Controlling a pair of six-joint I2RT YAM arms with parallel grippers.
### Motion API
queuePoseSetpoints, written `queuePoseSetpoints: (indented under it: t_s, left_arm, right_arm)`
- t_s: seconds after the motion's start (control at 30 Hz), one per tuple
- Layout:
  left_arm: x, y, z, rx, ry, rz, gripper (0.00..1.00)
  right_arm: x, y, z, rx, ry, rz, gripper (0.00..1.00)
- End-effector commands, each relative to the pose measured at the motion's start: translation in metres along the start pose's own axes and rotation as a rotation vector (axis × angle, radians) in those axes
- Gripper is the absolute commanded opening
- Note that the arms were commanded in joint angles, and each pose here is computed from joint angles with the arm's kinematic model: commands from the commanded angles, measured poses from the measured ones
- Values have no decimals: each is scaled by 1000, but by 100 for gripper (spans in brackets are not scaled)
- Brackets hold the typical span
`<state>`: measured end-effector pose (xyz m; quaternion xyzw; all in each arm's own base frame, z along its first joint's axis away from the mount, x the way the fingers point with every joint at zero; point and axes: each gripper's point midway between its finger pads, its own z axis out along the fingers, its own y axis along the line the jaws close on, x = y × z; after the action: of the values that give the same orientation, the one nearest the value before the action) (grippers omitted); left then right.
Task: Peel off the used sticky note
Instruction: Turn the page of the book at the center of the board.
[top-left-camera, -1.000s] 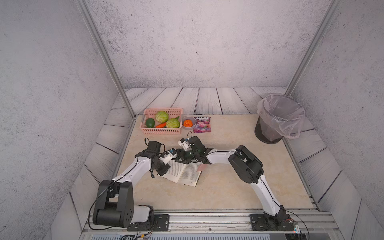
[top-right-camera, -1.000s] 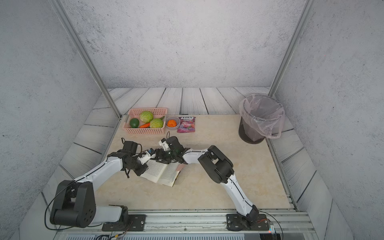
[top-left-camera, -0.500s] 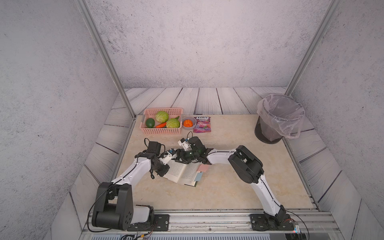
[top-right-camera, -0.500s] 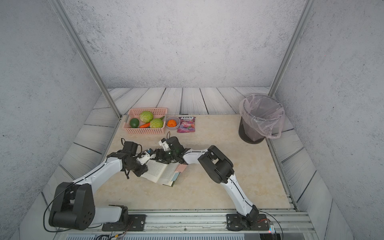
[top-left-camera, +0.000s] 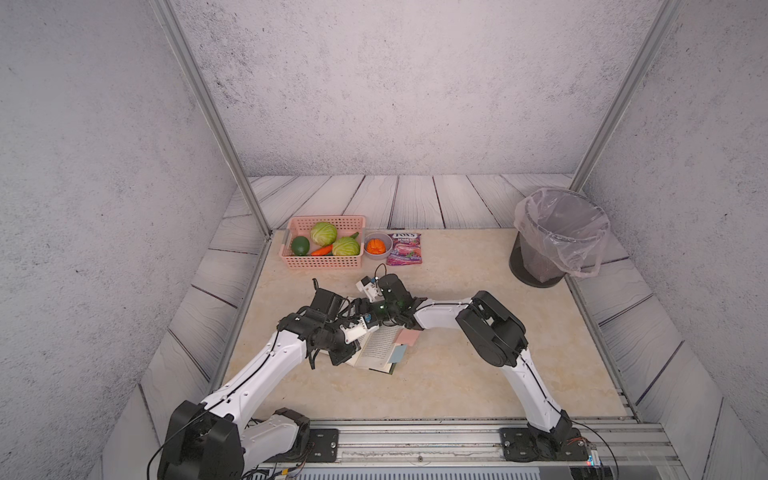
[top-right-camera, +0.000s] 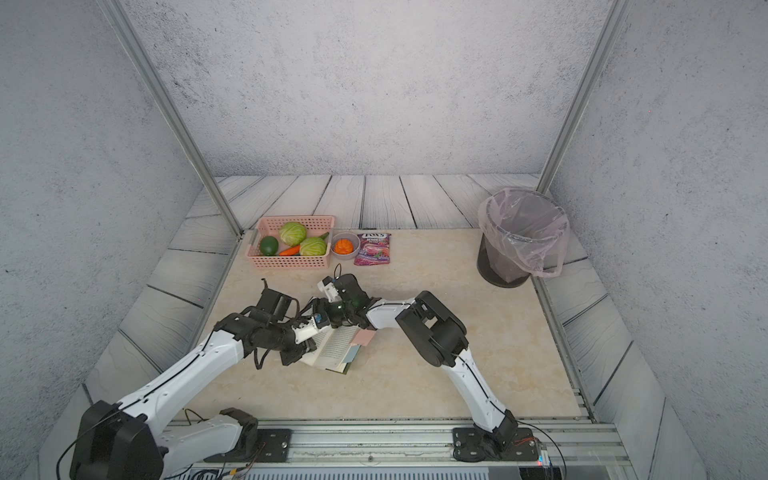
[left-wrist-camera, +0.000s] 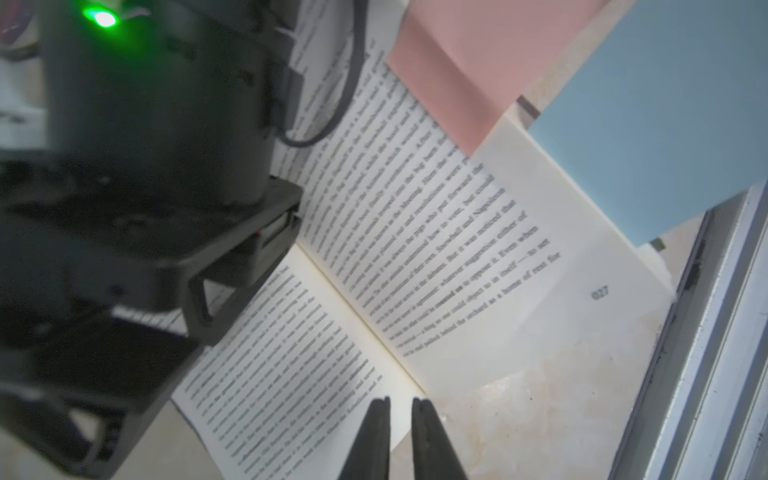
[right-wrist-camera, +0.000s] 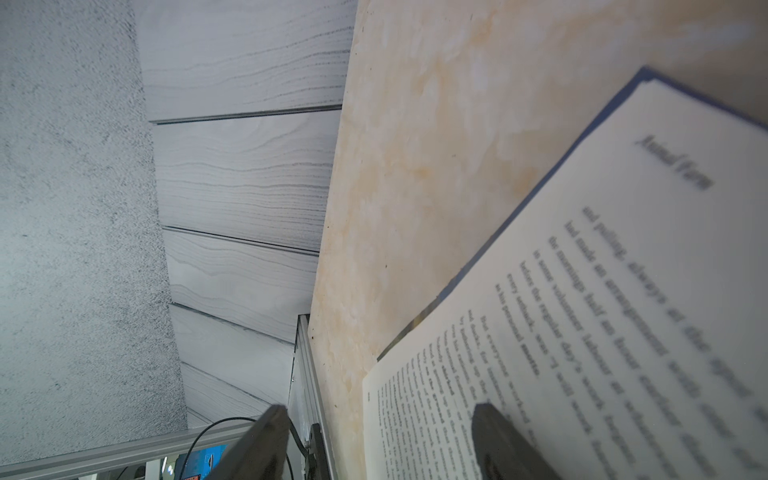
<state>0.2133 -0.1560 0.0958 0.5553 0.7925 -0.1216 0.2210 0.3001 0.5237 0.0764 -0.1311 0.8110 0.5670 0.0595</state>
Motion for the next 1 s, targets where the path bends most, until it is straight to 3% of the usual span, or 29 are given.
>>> queuePoseSetpoints:
  t_s: [0.0,0.43,0.97]
  left_arm:
    - [10,5,22,-42,82,49,10]
    - [34,10,78,-100,297,15,6]
    - [39,4,86,-90,333,-26,4]
  right_arm:
    - [27,-27,1,66,72,73,74]
    - [27,-23,-10,67,67,78,75]
    - [2,-14,-52,120,34,50,78]
